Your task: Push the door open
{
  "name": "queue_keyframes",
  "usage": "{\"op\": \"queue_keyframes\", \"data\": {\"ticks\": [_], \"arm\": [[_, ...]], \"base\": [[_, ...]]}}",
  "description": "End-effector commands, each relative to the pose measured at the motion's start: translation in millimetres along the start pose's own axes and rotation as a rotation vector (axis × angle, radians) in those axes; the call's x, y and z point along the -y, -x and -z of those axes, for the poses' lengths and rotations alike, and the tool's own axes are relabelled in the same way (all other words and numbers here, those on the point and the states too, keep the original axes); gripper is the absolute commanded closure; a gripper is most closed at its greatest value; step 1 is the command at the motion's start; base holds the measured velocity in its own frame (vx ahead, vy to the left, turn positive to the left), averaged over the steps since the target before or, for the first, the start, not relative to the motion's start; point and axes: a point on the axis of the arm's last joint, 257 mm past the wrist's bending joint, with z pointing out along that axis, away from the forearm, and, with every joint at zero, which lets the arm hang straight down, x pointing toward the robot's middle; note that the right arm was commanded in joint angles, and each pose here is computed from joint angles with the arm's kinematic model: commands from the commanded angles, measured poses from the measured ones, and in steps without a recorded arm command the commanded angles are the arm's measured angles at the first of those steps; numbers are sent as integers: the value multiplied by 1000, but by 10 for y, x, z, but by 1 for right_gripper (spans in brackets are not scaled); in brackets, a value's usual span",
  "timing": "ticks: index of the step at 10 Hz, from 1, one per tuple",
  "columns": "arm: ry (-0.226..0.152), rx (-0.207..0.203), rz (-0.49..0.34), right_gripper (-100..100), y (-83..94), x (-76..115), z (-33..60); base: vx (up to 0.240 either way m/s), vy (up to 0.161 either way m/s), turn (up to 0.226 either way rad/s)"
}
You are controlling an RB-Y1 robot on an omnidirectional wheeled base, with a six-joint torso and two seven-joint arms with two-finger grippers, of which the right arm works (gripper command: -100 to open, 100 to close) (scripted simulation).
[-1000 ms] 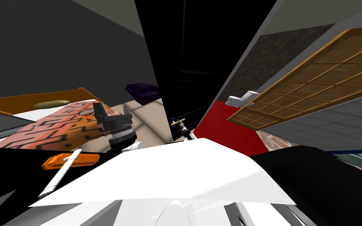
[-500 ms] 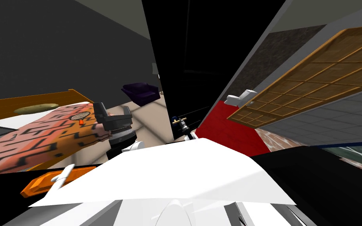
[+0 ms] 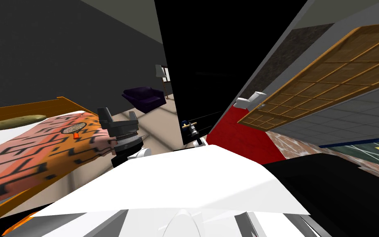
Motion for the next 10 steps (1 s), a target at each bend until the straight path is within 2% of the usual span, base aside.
{"op": "queue_keyframes", "data": {"ticks": [1,2,8,10], "arm": [[0,0,0,100,0,0,0],[-6,16,30,100,193,28,32],[-10,72,51,100,557,42,79],[-6,93,39,100,615,25,76]], "base": [[55,61,-42],[101,85,-75],[159,116,-73],[119,142,-72]]}}
